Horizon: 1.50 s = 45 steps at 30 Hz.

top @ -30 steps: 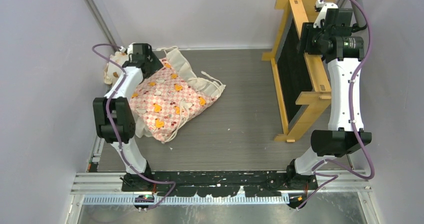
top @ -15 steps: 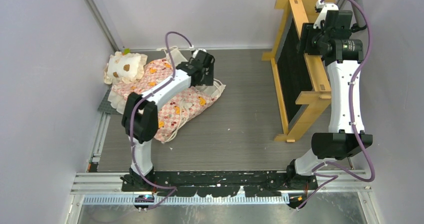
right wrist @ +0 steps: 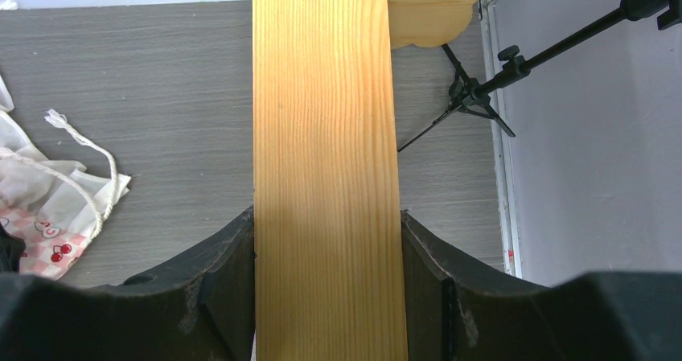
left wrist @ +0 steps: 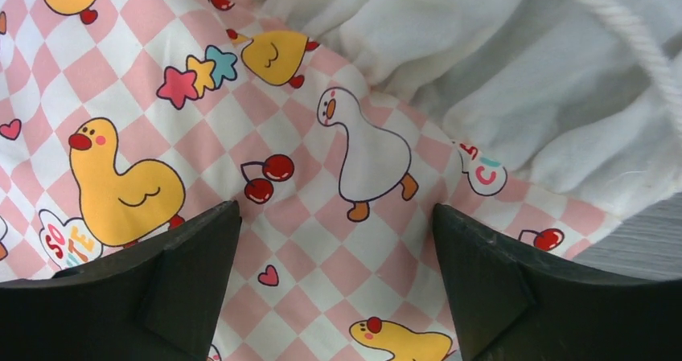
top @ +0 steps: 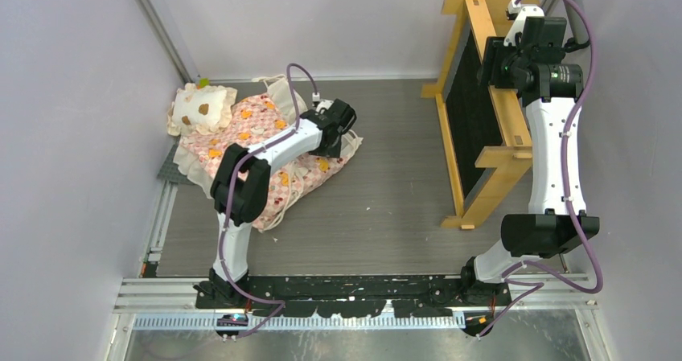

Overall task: Set up the pet bed
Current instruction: Pick up the mattress at the center of the board.

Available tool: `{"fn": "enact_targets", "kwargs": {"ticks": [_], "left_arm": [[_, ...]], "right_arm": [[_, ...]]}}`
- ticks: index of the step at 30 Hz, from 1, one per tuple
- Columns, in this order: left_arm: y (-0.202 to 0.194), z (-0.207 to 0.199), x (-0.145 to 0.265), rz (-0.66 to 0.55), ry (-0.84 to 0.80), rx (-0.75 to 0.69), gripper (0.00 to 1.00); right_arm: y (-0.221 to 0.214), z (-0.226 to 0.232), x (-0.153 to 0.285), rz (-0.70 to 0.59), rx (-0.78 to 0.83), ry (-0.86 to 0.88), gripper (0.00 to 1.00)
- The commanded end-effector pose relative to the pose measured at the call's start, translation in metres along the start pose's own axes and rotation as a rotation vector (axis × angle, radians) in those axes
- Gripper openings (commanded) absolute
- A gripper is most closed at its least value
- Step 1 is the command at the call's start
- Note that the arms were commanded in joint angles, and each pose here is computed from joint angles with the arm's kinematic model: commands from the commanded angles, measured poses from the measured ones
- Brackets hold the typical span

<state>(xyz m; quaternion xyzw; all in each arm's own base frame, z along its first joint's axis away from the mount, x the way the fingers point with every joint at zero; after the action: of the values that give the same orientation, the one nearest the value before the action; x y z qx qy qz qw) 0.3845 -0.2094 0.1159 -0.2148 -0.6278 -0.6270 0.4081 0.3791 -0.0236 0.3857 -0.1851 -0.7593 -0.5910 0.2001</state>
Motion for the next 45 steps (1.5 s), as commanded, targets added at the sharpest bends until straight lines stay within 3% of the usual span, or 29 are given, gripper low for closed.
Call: {"fn": "enact_targets", "kwargs": {"ticks": [1, 7, 9, 15, 20, 35, 45], "left_arm": [[0.002, 0.015, 0.008, -0.030, 0.044, 0.034, 0.81], [0.006, 0.027, 0.015, -0.062, 0.082, 0.033, 0.18], [0.013, 0.035, 0.023, -0.082, 0.102, 0.038, 0.01], [0.050, 0.090, 0.068, -0.119, 0.030, 0.201, 0.00], [0.066, 0.147, 0.109, -0.164, -0.066, 0.360, 0.00], [0.043, 0.285, 0.181, -0.331, 0.044, 0.655, 0.00], [0.045, 0.329, 0.224, -0.457, 0.122, 0.733, 0.00]], "right_arm": [[-0.028, 0.015, -0.004, 0.128, -0.046, 0.060, 0.01], [-0.027, 0.015, -0.001, 0.122, -0.046, 0.059, 0.01], [-0.027, 0.016, -0.001, 0.123, -0.075, 0.057, 0.01], [-0.018, 0.024, -0.001, 0.136, -0.069, 0.019, 0.01], [-0.003, 0.062, -0.001, 0.121, 0.043, -0.005, 0.01], [-0.003, 0.154, -0.025, 0.162, 0.408, -0.205, 0.01], [-0.008, 0.248, -0.037, 0.127, 0.616, -0.222, 0.01]]}}
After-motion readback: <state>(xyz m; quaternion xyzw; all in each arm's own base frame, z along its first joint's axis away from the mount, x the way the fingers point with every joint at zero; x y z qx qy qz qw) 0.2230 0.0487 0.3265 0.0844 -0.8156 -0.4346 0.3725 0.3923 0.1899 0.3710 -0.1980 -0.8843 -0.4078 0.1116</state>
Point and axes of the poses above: each gripper's point midway between its finger pads, its own x axis back along the fingers, its own z axis along the line the jaws close on, y = z × x, the point moved 4 cm from there along x, back along the fingers, and after that the axes turned 14 degrees about x, right-handed, at the moved point
